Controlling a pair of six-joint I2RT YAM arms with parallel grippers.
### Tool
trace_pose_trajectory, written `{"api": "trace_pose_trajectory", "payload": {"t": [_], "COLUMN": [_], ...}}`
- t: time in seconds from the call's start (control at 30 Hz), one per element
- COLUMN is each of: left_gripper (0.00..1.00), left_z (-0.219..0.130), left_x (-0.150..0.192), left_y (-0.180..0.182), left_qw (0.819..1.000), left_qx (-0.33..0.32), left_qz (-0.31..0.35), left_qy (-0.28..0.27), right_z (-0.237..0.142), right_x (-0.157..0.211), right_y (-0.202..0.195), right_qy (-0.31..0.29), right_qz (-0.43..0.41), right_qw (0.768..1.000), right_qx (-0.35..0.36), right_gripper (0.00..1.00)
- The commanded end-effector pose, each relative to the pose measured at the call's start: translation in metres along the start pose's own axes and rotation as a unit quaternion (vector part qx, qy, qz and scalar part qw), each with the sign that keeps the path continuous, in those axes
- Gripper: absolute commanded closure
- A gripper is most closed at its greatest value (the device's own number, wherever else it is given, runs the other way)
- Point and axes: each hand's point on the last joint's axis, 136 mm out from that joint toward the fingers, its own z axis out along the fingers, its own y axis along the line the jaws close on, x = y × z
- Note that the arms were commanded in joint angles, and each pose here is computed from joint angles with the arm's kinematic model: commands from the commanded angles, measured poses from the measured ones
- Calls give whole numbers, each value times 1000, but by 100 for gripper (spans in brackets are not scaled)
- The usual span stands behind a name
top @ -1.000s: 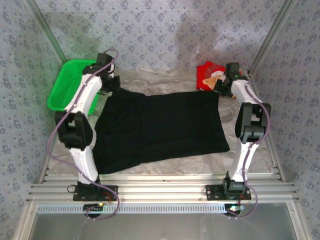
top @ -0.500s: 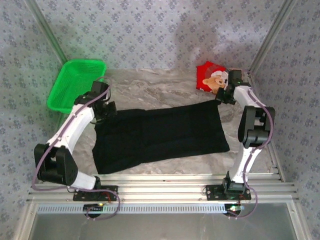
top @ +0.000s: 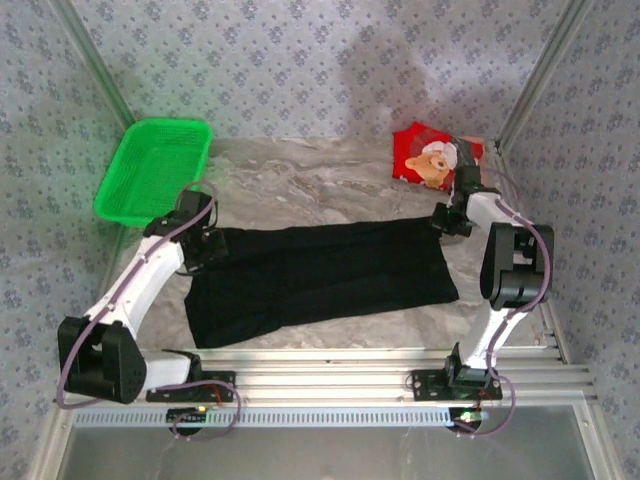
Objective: Fold and stack the t-shirts
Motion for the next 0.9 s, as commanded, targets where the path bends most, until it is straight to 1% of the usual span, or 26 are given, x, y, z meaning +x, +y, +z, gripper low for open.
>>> {"api": "trace_pose_trajectory", "payload": {"t": [0.0, 0.3, 0.5, 0.73, 0.8, 0.87], "left_gripper": [100, 100, 100, 100, 100, 100], "left_z": [-5, -7, -9, -15, -12, -5], "left_x": [10, 39, 59, 78, 82, 89], "left_y": [3, -5, 0, 1, 1, 5], "left_qw": [1000, 1000, 999, 998, 997, 997], "left_qx": [-4, 8, 5, 22, 25, 15], "left_qz": [-15, -19, -29, -50, -52, -54], "left_qy": [-1, 16, 31, 39, 43, 53], "right_z": [-4, 5, 8, 9, 9, 9], "right_x": [1, 6, 6, 6, 5, 5], "right_y": [-6, -7, -7, -8, -8, -6], "right_qy": [-7, 5, 8, 11, 10, 11], "right_qz": [-9, -8, -8, -7, -7, -7], "right_qw": [1000, 1000, 1000, 1000, 1000, 1000], "right_qx": [12, 15, 16, 16, 16, 16], "right_gripper": [100, 100, 100, 100, 100, 100]}}
